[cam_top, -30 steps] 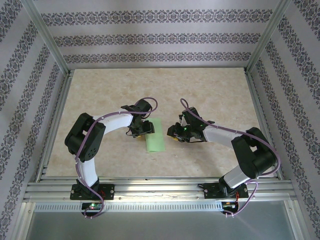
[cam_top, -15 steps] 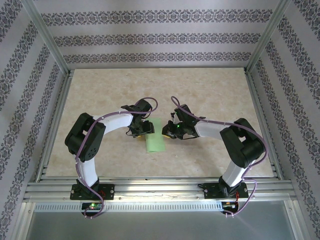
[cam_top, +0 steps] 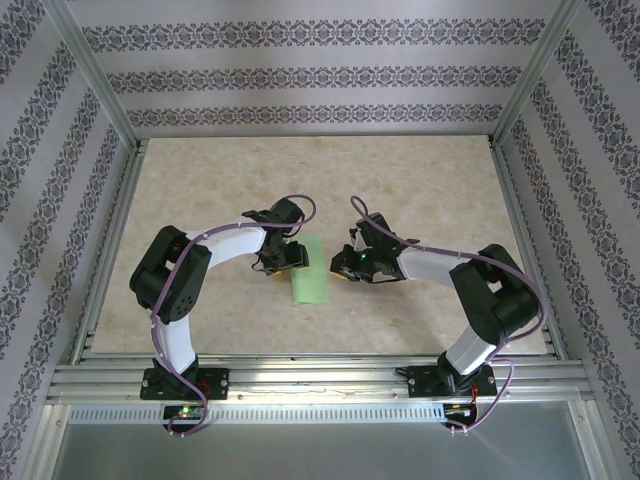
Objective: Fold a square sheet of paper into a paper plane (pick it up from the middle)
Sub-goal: Hold the square sheet of paper at the center of the table, then first fold the square sheet of paper in half at the center of the table.
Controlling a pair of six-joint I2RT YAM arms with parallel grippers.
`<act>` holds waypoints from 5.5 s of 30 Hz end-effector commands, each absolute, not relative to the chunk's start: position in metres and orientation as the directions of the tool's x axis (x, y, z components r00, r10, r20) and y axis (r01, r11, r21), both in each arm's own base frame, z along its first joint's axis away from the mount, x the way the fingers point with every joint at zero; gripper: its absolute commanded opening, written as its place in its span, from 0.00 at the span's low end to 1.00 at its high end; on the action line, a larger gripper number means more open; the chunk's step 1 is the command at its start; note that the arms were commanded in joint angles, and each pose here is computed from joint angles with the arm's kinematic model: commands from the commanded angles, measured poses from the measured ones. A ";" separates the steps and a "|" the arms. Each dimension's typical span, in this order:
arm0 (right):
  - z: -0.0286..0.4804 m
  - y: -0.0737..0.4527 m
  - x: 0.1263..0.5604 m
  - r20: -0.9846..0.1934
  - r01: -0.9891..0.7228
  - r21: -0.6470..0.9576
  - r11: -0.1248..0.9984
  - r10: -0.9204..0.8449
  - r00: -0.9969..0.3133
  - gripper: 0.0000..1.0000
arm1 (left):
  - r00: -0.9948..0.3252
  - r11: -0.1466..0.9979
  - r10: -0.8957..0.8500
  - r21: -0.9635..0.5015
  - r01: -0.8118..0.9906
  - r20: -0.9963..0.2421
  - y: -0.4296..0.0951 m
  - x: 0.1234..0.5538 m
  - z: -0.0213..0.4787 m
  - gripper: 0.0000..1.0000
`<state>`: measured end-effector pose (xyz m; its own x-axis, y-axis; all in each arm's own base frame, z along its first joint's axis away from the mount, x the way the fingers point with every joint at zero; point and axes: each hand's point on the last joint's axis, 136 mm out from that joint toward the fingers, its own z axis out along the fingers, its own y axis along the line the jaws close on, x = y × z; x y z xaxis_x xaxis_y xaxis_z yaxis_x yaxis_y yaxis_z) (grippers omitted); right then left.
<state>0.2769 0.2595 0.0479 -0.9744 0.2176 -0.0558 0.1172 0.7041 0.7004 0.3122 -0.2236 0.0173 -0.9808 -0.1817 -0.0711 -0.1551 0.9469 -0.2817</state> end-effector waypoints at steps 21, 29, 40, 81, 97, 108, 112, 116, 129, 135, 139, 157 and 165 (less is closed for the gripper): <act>0.059 0.248 0.281 -0.074 0.132 0.727 0.674 0.268 -0.961 0.15 | -0.986 0.949 -0.158 -0.283 -0.135 -0.059 -0.232 0.315 -0.025 0.60; 0.059 0.250 0.281 -0.068 0.130 0.731 0.670 0.261 -0.963 0.15 | -0.984 0.951 -0.169 -0.271 -0.149 -0.052 -0.229 0.315 -0.028 0.60; 0.058 0.254 0.281 -0.064 0.125 0.739 0.662 0.254 -0.965 0.15 | -0.984 0.953 -0.171 -0.263 -0.153 -0.049 -0.228 0.313 -0.030 0.59; -0.027 0.274 0.255 0.022 0.043 0.452 0.891 0.037 -0.999 0.00 | -0.984 0.946 -0.167 -0.293 -0.141 -0.065 -0.232 0.315 -0.017 0.60; -0.025 0.269 0.255 0.014 0.051 0.433 0.900 0.050 -0.999 0.00 | -0.896 0.814 -0.343 -0.565 -0.133 -0.283 -0.219 0.336 0.100 0.56; -0.024 0.271 0.256 0.018 0.058 0.438 0.897 0.056 -0.998 0.00 | -0.936 0.632 -0.293 -0.774 -0.035 -0.197 -0.261 0.330 0.097 0.04; -0.023 0.271 0.255 0.020 0.060 0.438 0.897 0.058 -0.998 0.00 | -0.941 0.604 -0.289 -0.796 -0.038 -0.175 -0.264 0.325 0.083 0.00; -0.022 0.270 0.255 0.023 0.062 0.438 0.897 0.058 -0.998 0.00 | -0.946 0.626 -0.289 -0.776 -0.073 -0.144 -0.260 0.319 0.062 0.00; -0.027 0.267 0.252 0.030 0.068 0.427 0.902 0.061 -0.998 0.00 | -0.948 0.728 -0.271 -0.680 -0.089 -0.166 -0.228 0.294 0.008 0.00; -0.030 0.264 0.249 0.036 0.076 0.419 0.905 0.067 -0.997 0.00 | -0.951 0.762 -0.273 -0.635 -0.123 -0.143 -0.212 0.281 -0.013 0.00; -0.028 0.263 0.249 0.031 0.074 0.418 0.905 0.067 -0.997 0.00 | -0.948 0.753 -0.277 -0.648 -0.113 -0.156 -0.215 0.287 0.005 0.01; -0.026 0.263 0.250 0.029 0.075 0.418 0.905 0.069 -0.997 0.00 | -0.970 0.656 -0.244 -0.738 -0.161 -0.005 -0.244 0.275 0.034 0.03; -0.029 0.261 0.248 0.031 0.077 0.411 0.908 0.071 -0.997 0.00 | -0.977 0.740 -0.208 -0.647 -0.183 0.038 -0.224 0.247 -0.007 0.03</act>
